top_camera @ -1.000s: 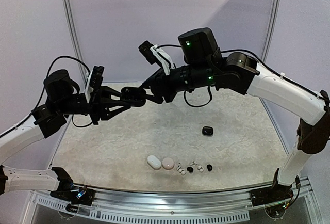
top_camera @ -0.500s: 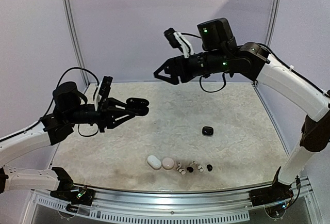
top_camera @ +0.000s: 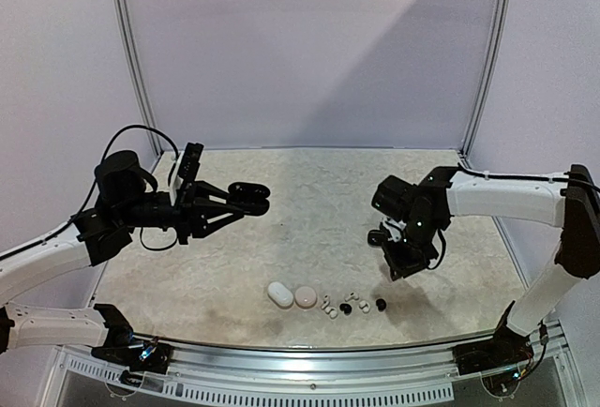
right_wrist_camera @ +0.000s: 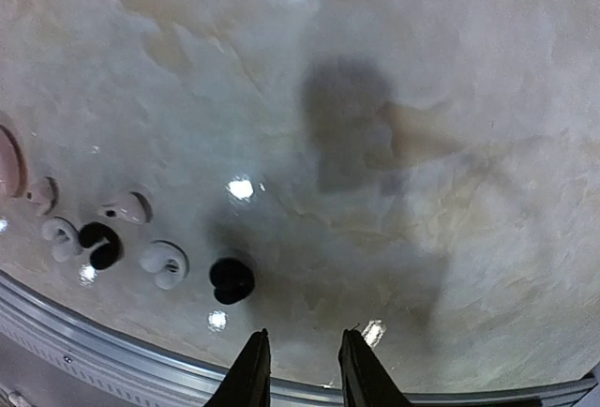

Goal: Insert the wireless bluetooth earbuds into the charging case
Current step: Pick up the right earbud from the corner of the board.

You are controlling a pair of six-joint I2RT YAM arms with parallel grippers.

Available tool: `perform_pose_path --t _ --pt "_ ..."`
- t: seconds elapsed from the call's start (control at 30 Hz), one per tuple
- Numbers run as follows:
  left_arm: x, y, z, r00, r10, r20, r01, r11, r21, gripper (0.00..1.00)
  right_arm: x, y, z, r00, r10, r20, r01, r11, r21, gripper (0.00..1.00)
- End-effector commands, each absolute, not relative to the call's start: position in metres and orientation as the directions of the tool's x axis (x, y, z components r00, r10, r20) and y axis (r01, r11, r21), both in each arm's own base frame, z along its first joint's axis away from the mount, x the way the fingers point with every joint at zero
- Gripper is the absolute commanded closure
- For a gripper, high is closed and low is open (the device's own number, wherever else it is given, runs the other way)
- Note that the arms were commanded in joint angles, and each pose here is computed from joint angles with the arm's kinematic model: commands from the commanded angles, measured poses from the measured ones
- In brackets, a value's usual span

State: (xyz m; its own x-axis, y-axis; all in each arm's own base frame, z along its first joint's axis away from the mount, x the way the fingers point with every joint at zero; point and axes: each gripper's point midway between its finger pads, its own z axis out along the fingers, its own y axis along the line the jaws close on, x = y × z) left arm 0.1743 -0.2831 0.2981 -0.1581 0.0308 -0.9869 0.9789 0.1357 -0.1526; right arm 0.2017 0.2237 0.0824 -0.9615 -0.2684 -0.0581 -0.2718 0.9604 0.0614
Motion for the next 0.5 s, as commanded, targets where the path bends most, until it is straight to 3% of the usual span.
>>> perform_pose_path --t 0.0,0.3,0.47 --pt "0.167 -0.284 0.296 -0.146 0.037 -0.989 0.983 0.114 -0.141 1.0 0.188 0.229 0.084 -0.985 -0.148 -0.089 -0.162 0.969 0.187 0.72" --pt "0.166 -0.284 0.297 -0.132 0.036 -0.991 0.986 0.107 -0.128 1.0 0.172 0.237 0.054 -0.99 -0.14 -0.026 -0.142 0.958 0.249 0.68" --pt "0.166 -0.284 0.299 -0.139 0.03 -0.99 0.985 0.108 -0.135 1.0 0.166 0.233 0.041 -0.989 -0.148 0.007 -0.143 0.961 0.236 0.7"
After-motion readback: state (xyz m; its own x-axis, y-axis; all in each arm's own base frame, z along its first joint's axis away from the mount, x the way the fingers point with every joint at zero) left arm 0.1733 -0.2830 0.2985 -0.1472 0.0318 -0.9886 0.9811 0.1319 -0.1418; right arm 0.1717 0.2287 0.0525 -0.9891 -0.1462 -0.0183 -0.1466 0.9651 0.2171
